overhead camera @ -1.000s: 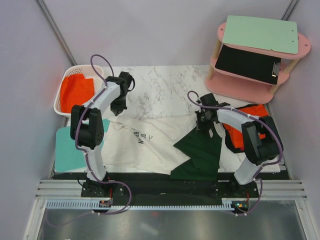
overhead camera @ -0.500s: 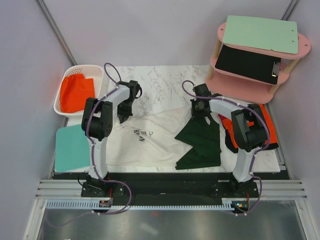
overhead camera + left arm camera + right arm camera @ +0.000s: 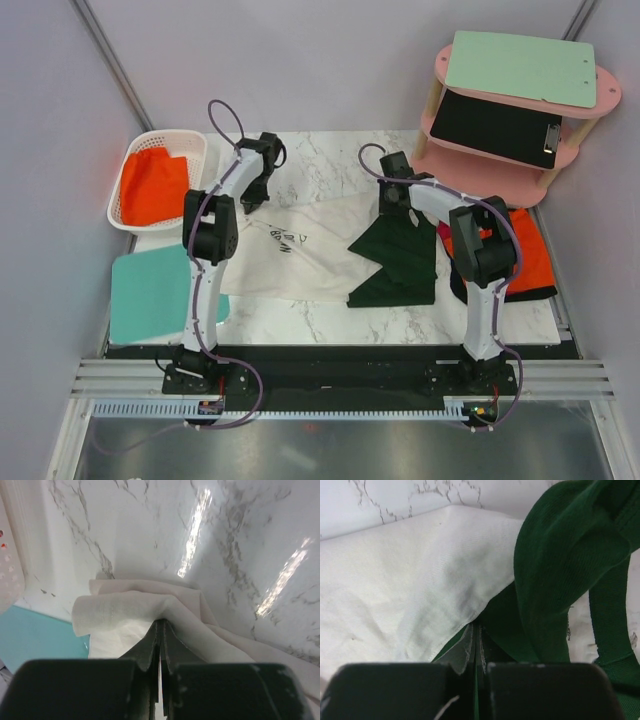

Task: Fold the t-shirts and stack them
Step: Fold the tshirt

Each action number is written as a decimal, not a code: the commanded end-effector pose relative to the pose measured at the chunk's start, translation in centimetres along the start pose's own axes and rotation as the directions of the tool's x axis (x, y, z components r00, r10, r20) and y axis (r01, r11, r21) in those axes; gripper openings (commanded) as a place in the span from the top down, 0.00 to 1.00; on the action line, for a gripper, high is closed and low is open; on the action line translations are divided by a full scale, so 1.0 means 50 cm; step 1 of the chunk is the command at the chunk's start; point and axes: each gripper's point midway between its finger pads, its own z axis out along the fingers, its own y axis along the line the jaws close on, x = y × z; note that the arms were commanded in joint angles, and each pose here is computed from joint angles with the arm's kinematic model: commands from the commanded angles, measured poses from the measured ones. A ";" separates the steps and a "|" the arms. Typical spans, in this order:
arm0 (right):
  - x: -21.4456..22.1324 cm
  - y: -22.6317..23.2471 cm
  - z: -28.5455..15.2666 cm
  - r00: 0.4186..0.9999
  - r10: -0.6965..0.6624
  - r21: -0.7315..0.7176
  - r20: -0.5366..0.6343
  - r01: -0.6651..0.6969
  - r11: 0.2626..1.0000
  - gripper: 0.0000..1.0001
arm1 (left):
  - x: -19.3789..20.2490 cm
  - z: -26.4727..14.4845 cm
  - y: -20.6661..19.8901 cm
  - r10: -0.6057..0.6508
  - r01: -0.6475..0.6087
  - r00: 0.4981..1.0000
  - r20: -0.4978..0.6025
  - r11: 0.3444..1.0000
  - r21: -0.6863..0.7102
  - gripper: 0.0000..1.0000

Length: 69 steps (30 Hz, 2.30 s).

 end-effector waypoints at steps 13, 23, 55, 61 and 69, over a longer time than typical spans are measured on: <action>-0.057 -0.037 0.023 0.999 -0.007 0.063 0.046 0.004 0.998 1.00 | 0.024 -0.171 0.103 -0.248 0.199 0.953 0.174 0.946 0.258 0.04; -0.063 -0.032 0.025 0.999 0.005 0.025 0.041 -0.006 1.000 1.00 | 0.087 -0.129 0.040 -0.452 0.354 0.890 -0.056 0.609 0.710 0.19; -0.047 -0.028 0.033 0.999 0.036 -0.040 0.003 -0.036 0.999 1.00 | 0.075 -0.002 0.067 -0.545 0.479 0.835 -0.072 0.657 0.583 0.55; -0.039 -0.020 0.038 0.999 0.036 -0.062 -0.008 -0.036 0.997 1.00 | 0.062 0.015 0.069 -0.557 0.491 0.828 -0.066 0.664 0.564 0.59; -0.030 -0.020 0.041 0.999 0.038 -0.067 -0.018 -0.039 0.997 1.00 | 0.053 0.011 0.074 -0.574 0.501 0.817 -0.057 0.656 0.565 0.98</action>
